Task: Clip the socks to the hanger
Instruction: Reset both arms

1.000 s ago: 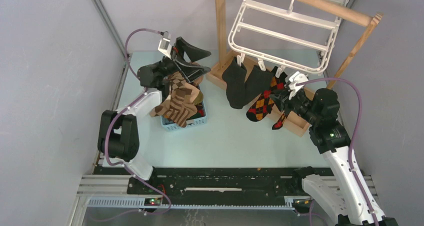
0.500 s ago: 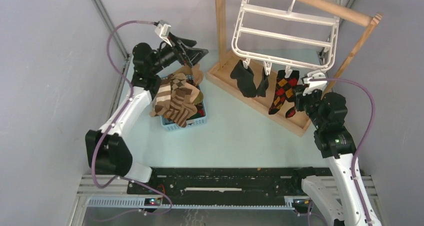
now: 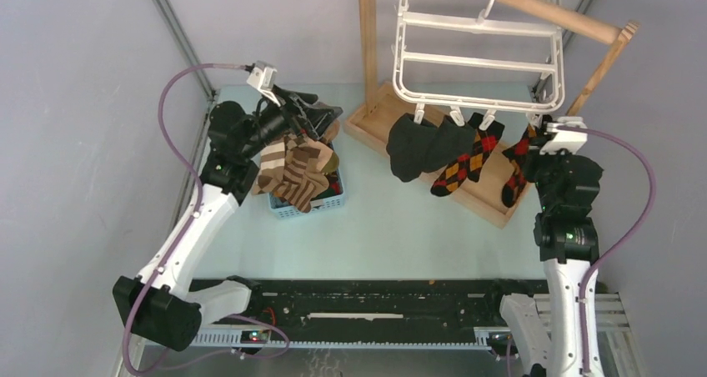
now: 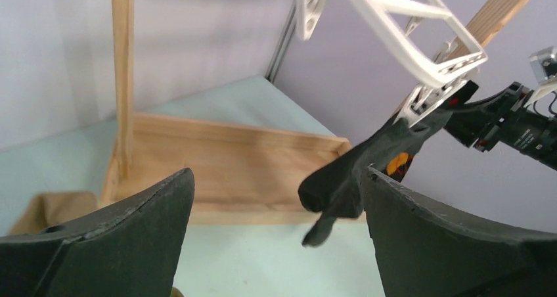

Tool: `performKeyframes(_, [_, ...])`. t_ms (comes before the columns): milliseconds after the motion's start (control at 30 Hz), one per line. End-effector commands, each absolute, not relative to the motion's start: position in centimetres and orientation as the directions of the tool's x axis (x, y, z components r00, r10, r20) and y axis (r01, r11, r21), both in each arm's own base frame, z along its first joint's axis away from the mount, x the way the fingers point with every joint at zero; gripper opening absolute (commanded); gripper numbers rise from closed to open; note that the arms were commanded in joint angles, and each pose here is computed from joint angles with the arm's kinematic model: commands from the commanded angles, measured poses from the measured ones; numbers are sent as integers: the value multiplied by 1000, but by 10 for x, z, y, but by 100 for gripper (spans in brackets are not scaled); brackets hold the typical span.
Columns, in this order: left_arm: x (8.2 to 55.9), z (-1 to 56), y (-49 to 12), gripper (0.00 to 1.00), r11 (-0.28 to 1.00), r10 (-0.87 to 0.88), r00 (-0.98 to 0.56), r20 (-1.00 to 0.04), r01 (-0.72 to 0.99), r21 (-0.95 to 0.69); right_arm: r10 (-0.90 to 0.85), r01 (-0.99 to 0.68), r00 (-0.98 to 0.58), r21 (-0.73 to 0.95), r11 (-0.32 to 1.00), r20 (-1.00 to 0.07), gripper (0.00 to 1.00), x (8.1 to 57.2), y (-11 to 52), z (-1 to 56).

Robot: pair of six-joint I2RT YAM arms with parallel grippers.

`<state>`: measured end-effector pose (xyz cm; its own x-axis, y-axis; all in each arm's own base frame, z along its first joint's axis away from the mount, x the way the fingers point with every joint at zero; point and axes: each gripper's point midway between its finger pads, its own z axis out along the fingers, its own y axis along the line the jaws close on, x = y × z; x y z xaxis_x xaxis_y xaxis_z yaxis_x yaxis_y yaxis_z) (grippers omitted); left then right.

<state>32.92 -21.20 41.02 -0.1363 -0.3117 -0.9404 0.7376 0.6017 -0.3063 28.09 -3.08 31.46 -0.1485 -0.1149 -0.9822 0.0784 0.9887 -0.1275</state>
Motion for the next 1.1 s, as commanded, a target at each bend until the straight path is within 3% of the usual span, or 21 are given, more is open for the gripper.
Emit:
performKeyframes(0, [322, 392, -203, 100, 614, -385, -218, -897, 665, -425, -73, 76, -70, -79, 994, -995, 33, 286, -43, 333])
performKeyframes(233, [301, 384, -194, 100, 654, -366, -222, -904, 630, -419, -66, 97, -72, -73, 993, -995, 35, 294, -64, 330])
performKeyframes(500, [294, 388, -202, 100, 609, -416, -221, -882, 653, -451, -225, -132, -19, -220, 966, -974, 53, 235, -13, 341])
performKeyframes(667, [302, 402, -212, 90, 570, -436, -215, -874, 686, -453, -290, -408, 13, -269, 872, -957, 61, 190, 45, 338])
performKeyframes(800, [310, 406, -226, 80, 532, -428, -214, -878, 725, -436, -213, -703, 61, -193, 684, -975, 61, 159, 101, 330])
performKeyframes(867, [313, 407, -234, 77, 513, -418, -220, -881, 743, -429, -152, -731, 40, -133, 670, -988, 57, 165, 105, 331])
performKeyframes(1067, [326, 395, -255, 67, 500, -367, -229, -902, 769, -399, -278, -753, 131, -279, 596, -951, 56, 195, 138, 327])
